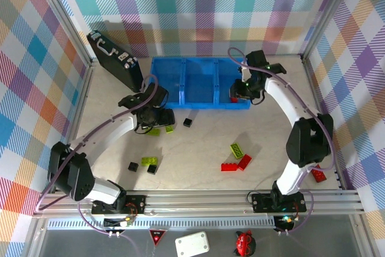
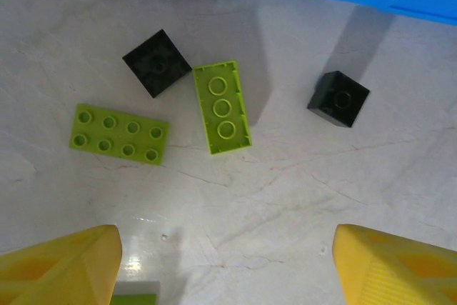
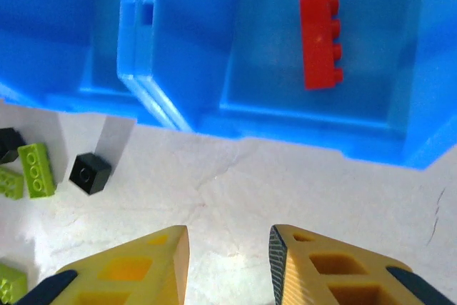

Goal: Sort the legos into containers by color
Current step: Pick up the lego from the middle-left of the table, then place the lego in the container.

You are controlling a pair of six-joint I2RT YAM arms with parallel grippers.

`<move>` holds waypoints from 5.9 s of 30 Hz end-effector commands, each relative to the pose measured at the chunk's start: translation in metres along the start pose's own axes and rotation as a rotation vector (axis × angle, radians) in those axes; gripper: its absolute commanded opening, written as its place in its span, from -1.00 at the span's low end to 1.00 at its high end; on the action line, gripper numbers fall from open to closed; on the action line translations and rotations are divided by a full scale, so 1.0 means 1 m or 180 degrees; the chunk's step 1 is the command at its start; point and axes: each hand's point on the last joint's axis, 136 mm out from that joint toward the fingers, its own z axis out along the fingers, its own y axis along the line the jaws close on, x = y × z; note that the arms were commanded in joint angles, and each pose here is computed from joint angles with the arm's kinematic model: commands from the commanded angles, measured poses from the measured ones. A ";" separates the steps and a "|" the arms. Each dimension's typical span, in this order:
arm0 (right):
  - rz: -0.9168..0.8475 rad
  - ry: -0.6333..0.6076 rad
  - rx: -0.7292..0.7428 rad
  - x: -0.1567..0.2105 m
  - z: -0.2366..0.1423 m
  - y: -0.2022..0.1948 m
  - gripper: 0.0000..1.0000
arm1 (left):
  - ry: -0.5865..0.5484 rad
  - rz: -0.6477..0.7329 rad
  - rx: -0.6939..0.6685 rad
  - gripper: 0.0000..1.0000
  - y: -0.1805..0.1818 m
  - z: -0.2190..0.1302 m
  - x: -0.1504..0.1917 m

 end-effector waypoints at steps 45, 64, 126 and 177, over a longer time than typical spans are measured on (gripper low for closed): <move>0.0187 -0.0130 -0.0016 0.096 -0.046 -0.015 -0.23 | 0.0387 -0.1148 -0.0234 -0.03 0.046 0.137 -0.034; 0.0184 -0.0166 -0.0051 0.097 -0.048 -0.013 -0.24 | 0.0296 -0.1136 -0.0074 -0.26 0.039 0.107 -0.039; 0.0025 -0.0175 0.0011 0.093 -0.055 -0.013 -0.24 | -0.0039 0.0303 -0.0298 -0.22 -0.012 0.176 -0.196; -0.0049 0.0332 0.0062 0.129 -0.019 0.004 -0.18 | 0.0061 0.0243 -0.0178 -0.02 0.029 0.014 -0.112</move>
